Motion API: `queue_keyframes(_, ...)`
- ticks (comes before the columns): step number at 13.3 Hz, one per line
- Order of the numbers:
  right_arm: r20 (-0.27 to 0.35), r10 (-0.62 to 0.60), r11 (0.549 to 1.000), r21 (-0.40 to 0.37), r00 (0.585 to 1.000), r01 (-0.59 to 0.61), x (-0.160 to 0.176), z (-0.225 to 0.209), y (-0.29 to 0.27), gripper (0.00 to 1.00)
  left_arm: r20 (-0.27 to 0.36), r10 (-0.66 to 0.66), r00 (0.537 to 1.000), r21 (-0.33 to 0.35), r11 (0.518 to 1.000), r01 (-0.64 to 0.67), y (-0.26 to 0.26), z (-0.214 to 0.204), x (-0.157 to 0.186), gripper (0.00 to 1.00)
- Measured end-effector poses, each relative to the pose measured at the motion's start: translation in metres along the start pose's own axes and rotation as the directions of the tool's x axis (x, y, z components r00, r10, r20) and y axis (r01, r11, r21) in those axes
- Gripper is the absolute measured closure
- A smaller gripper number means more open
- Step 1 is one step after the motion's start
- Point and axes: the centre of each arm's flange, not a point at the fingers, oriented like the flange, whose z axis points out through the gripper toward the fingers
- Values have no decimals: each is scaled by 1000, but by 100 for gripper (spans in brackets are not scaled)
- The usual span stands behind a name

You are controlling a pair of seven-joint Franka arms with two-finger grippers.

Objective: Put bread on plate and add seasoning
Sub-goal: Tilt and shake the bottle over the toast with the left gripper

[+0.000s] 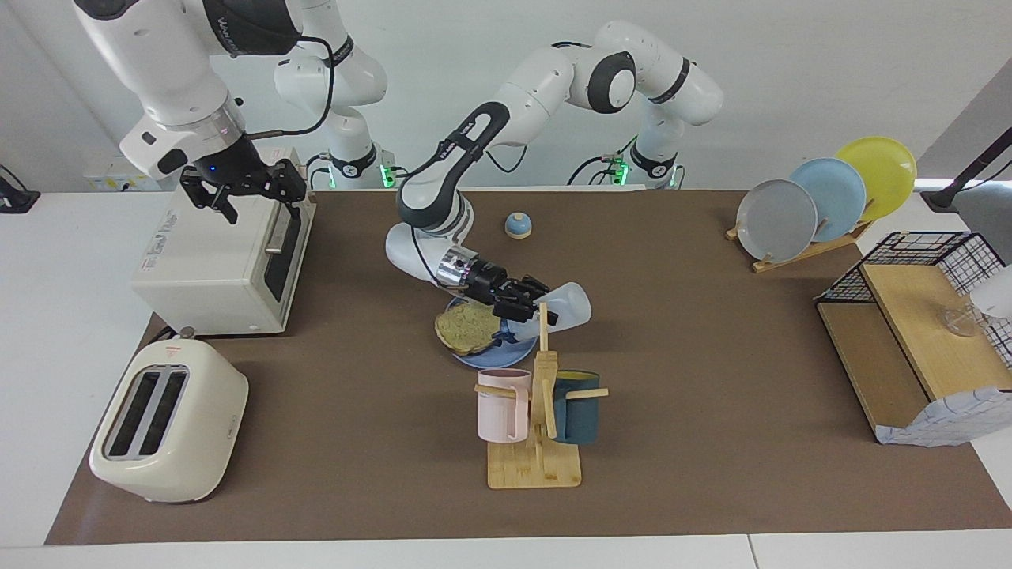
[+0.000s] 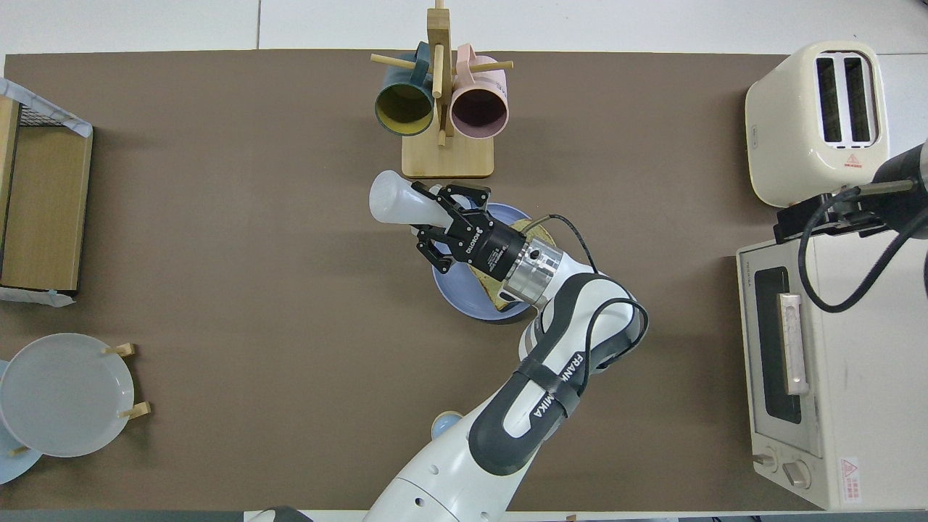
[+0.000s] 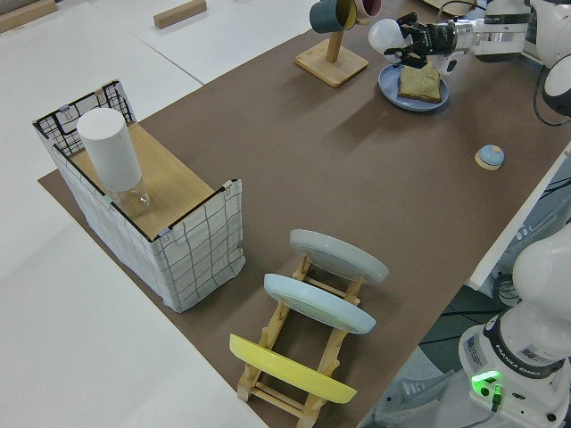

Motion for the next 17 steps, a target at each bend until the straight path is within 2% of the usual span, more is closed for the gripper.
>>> queue_keyframes(4,1,0,1000,0,1000,0,0,0,0,0,4,4,1000,-50,999,-4,-10,58,12,53)
queue_keyframes(6,1,0,1000,0,1000,0,0,0,0,0,5,5,1000,-55,998,-5,-10,62,13,53)
queue_keyframes(11,2,0,1000,0,1000,0,0,1,0,0,-36,6,999,0,1000,-6,1,-3,5,53)
queue_keyframes(13,4,0,1000,0,1000,0,0,2,0,0,-60,-12,998,-6,1000,11,7,-21,3,53)
queue_keyframes(15,6,1,1000,0,1000,-1,-1,3,0,0,-80,-68,994,-64,996,63,7,-16,1,53)
queue_keyframes(17,6,4,1000,0,1000,-4,-1,3,2,0,-106,-122,987,-154,982,105,-7,-1,-24,53)
